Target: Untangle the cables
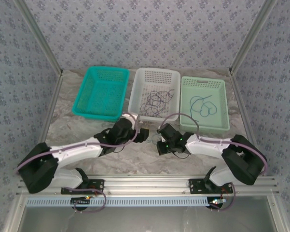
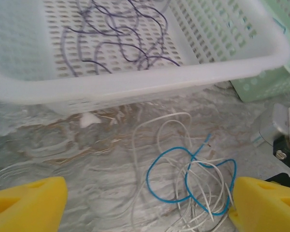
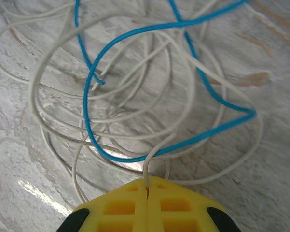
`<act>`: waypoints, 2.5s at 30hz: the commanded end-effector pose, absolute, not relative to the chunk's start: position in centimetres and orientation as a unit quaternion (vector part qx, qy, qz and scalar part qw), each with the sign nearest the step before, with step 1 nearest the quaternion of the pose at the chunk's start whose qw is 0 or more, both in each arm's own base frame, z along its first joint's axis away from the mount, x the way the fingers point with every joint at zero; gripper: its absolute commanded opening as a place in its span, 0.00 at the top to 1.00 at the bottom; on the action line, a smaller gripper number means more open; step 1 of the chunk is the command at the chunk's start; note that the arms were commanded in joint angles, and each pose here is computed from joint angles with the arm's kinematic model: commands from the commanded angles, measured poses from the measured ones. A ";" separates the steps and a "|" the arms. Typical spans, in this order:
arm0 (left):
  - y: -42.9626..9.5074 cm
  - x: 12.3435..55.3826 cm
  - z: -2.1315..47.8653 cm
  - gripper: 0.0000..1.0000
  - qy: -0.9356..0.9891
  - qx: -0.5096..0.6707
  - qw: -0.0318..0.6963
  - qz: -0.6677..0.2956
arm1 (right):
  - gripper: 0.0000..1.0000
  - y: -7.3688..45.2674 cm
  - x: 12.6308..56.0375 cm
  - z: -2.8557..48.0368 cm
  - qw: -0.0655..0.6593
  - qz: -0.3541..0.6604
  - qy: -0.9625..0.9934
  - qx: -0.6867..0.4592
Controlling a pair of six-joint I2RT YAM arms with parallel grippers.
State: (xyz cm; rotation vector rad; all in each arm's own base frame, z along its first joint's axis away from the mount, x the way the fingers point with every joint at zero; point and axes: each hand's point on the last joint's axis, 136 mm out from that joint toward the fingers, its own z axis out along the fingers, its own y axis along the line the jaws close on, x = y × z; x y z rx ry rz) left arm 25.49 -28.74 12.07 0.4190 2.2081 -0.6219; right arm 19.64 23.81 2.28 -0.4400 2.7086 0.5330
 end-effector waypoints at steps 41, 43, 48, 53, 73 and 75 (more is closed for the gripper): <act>-36.0 23.1 8.6 1.00 0.892 0.227 0.263 -0.291 | 0.62 20.7 20.4 3.2 0.255 0.177 0.949 -0.060; -35.6 23.1 10.1 1.00 0.884 0.230 0.281 -0.295 | 0.61 20.2 20.2 2.8 0.248 0.166 0.953 -0.056; -34.8 22.2 13.2 1.00 0.867 0.260 0.305 -0.297 | 0.47 19.2 20.2 3.0 0.258 0.156 0.953 -0.035; -34.4 21.1 14.3 1.00 0.862 0.288 0.296 -0.295 | 0.24 19.0 21.0 6.0 0.306 0.175 0.936 -0.030; -35.3 19.9 16.5 1.00 0.839 0.286 0.297 -0.355 | 0.18 21.1 21.5 10.1 0.384 0.276 0.880 -0.046; -35.3 19.6 16.4 1.00 0.838 0.286 0.292 -0.362 | 0.17 21.8 21.9 10.6 0.391 0.287 0.873 -0.048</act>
